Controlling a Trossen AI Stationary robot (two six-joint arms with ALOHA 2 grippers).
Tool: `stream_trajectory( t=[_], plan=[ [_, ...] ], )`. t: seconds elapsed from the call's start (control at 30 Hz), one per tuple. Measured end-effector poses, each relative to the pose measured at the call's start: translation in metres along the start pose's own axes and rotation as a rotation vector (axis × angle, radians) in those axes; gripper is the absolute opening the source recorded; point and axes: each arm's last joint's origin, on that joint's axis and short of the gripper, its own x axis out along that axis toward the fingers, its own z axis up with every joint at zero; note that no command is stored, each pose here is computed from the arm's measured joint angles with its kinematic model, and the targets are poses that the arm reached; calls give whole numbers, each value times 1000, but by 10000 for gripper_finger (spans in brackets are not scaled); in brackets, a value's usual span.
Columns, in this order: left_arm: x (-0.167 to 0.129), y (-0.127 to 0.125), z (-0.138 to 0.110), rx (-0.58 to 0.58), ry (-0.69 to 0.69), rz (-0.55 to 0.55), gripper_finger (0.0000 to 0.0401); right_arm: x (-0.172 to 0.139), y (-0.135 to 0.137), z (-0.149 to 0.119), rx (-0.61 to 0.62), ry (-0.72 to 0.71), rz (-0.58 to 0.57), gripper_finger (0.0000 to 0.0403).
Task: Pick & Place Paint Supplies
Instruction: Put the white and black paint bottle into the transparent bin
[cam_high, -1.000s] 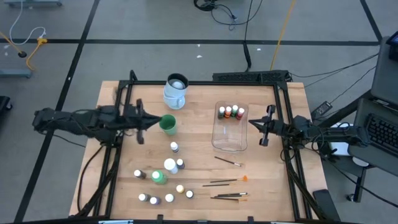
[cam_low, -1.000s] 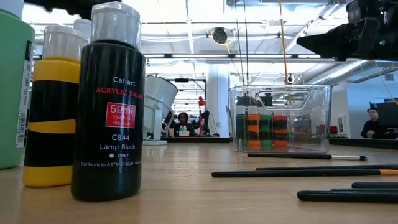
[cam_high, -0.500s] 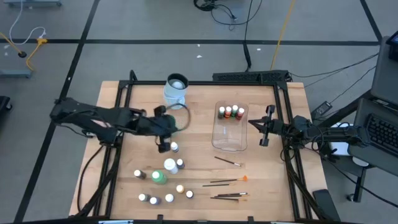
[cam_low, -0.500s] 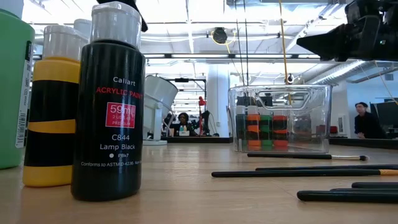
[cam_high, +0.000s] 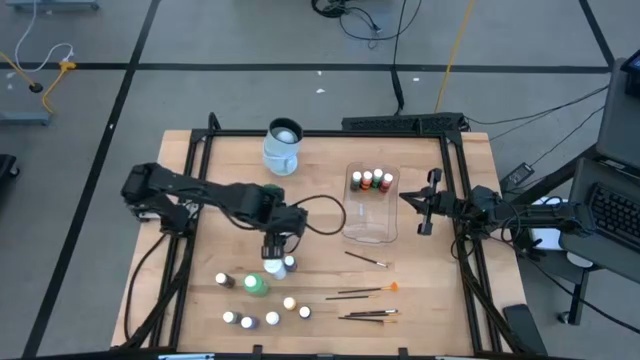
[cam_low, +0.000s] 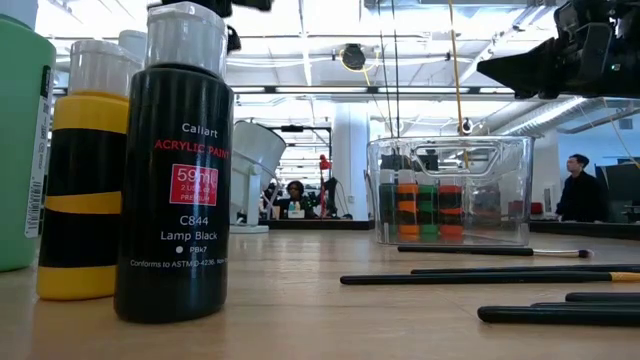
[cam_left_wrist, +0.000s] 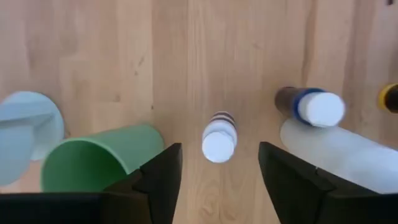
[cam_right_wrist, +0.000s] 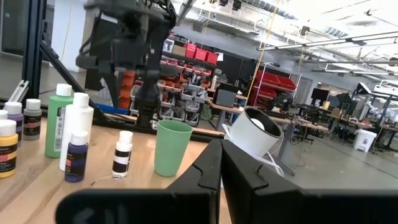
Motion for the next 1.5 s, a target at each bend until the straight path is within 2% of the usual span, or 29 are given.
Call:
stream_trajectory(
  t=[0.23,0.47,0.73,0.97,1.13,1.5],
  plan=[
    [22,-6,5,108,76,-51,209,0,0,0,1,1,0,4],
    [31,-2,5,72,94,-60,211,0,0,-1,26,8,2,4],
    [53,-3,-6,60,144,-69,217,0,0,-1,47,11,3,4],
    [54,4,-5,58,134,-35,214,0,1,-3,60,26,6,4],
    [56,10,-4,36,142,-54,215,0,1,-3,88,32,6,4],
    [55,-4,-7,63,155,-78,214,0,1,-5,86,54,12,4]
  ],
)
